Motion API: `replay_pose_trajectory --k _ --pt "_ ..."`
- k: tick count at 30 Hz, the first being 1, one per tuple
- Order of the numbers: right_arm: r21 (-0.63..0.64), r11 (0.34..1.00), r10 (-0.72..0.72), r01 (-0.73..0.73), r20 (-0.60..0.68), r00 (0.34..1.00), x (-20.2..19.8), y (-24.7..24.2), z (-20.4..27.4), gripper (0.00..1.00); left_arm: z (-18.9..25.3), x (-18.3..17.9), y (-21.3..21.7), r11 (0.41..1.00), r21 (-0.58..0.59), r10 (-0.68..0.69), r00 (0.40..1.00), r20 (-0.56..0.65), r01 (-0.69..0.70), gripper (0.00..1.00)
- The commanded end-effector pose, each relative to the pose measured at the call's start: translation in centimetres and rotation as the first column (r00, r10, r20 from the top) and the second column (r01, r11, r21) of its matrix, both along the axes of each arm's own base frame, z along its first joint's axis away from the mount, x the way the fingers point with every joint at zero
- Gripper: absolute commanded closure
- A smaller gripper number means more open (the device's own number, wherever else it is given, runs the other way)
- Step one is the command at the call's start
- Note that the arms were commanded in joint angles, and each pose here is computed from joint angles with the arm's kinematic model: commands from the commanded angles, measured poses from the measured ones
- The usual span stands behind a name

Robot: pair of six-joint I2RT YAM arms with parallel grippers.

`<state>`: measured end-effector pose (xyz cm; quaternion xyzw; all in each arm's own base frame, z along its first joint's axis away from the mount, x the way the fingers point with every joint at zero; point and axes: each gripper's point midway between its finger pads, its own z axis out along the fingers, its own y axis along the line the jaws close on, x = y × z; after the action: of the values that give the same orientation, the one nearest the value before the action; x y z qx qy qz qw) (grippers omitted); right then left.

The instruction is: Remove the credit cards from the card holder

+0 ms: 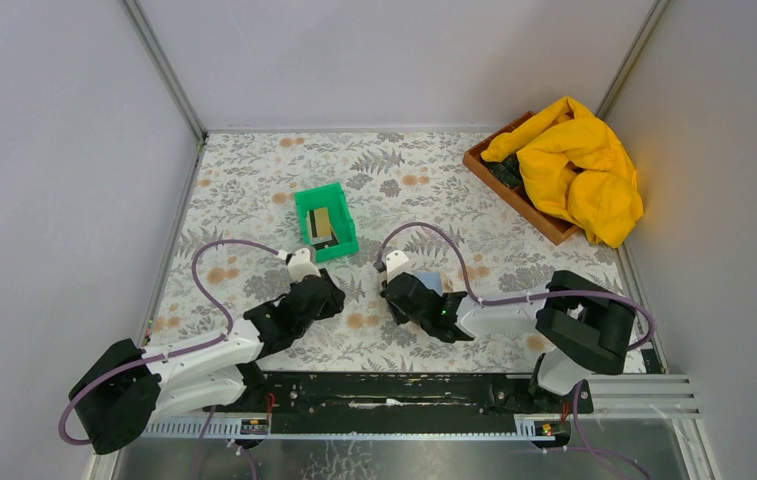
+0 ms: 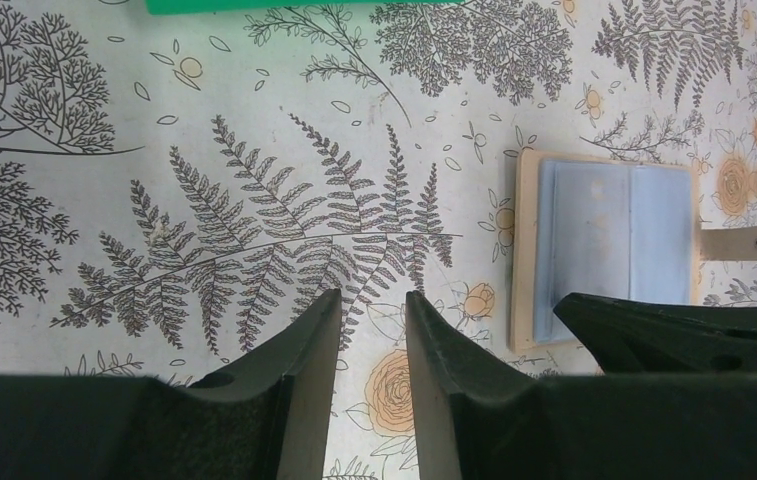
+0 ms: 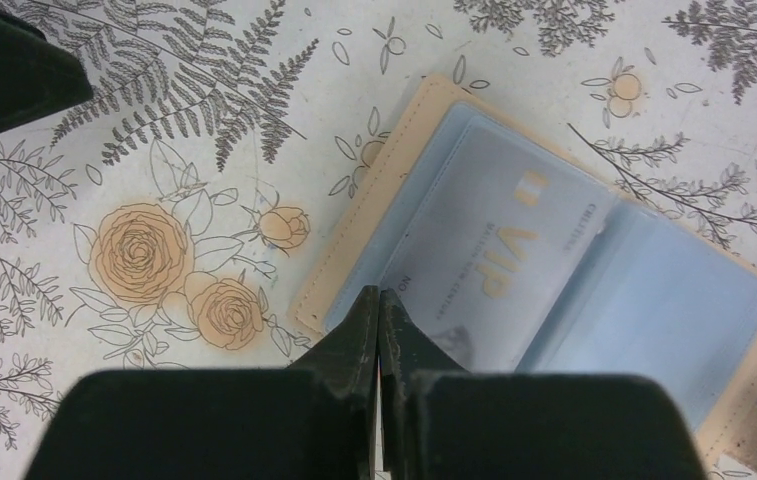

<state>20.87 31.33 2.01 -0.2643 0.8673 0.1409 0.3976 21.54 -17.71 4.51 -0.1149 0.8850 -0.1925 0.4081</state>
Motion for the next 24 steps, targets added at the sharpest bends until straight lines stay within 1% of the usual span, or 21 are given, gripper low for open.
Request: replay_pose_trajectory --k 1,3,6,7,8,9,11,12,13,15,17,18,23,24 --pt "0.057 0.998 -0.033 0.032 0.011 0.999 0.7 -0.7 1.9 1.00 0.9 0.3 -0.6 0.999 -0.024 -0.037 0.998 0.043 0.038 0.63" --pt "0.102 0.993 -0.057 0.054 0.021 0.998 1.4 -1.2 3.0 1.00 1.9 0.3 -1.8 0.993 -0.080 -0.084 0.993 0.078 0.090 0.63" --pt "0.122 0.984 -0.138 0.132 0.046 0.989 2.6 -2.9 3.6 1.00 3.4 -0.2 -3.9 0.968 -0.171 -0.164 0.979 0.125 0.184 0.62" --pt "0.123 0.980 -0.162 0.155 0.050 0.986 3.0 -3.5 3.7 0.91 3.9 -0.3 -4.6 0.958 -0.192 -0.191 0.972 0.137 0.215 0.60" --pt "0.121 0.977 -0.183 0.175 0.051 0.982 3.3 -3.9 3.6 0.78 4.2 -0.4 -5.3 0.949 -0.204 -0.214 0.966 0.143 0.240 0.59" --pt "0.118 0.974 -0.201 0.194 0.050 0.978 3.5 -4.4 3.5 0.71 4.5 -0.3 -5.9 0.942 -0.209 -0.234 0.961 0.149 0.262 0.58" --pt "0.109 0.971 -0.218 0.213 0.039 0.975 3.8 -4.8 3.1 0.69 4.6 -0.1 -7.2 0.930 -0.216 -0.273 0.952 0.140 0.298 0.57" --pt "0.106 0.970 -0.225 0.220 0.037 0.974 3.8 -4.9 3.0 0.73 4.7 0.0 -7.8 0.923 -0.224 -0.288 0.948 0.136 0.312 0.57" --pt "0.098 0.969 -0.231 0.227 0.036 0.972 3.9 -5.1 2.8 0.82 4.7 0.0 -8.7 0.910 -0.243 -0.312 0.941 0.129 0.335 0.58" --pt "0.088 0.965 -0.250 0.246 0.036 0.968 4.0 -5.5 2.5 0.98 4.9 0.2 -10.4 0.887 -0.278 -0.349 0.929 0.124 0.370 0.64" --pt "0.082 0.961 -0.268 0.264 0.040 0.963 4.2 -6.0 2.5 1.00 4.7 0.7 -11.5 0.881 -0.287 -0.365 0.926 0.097 0.377 0.65" --pt "0.083 0.958 -0.277 0.273 0.044 0.960 4.3 -6.3 2.6 1.00 4.5 1.0 -11.9 0.883 -0.289 -0.362 0.929 0.081 0.370 0.63" --pt "0.078 0.947 -0.315 0.313 0.024 0.949 4.5 -7.8 2.0 1.00 4.7 2.2 -12.7 0.875 -0.333 -0.345 0.935 0.077 0.351 0.51" --pt "0.076 0.945 -0.321 0.319 0.015 0.947 4.6 -7.9 1.8 1.00 4.6 2.3 -12.7 0.874 -0.339 -0.344 0.936 0.073 0.347 0.50"
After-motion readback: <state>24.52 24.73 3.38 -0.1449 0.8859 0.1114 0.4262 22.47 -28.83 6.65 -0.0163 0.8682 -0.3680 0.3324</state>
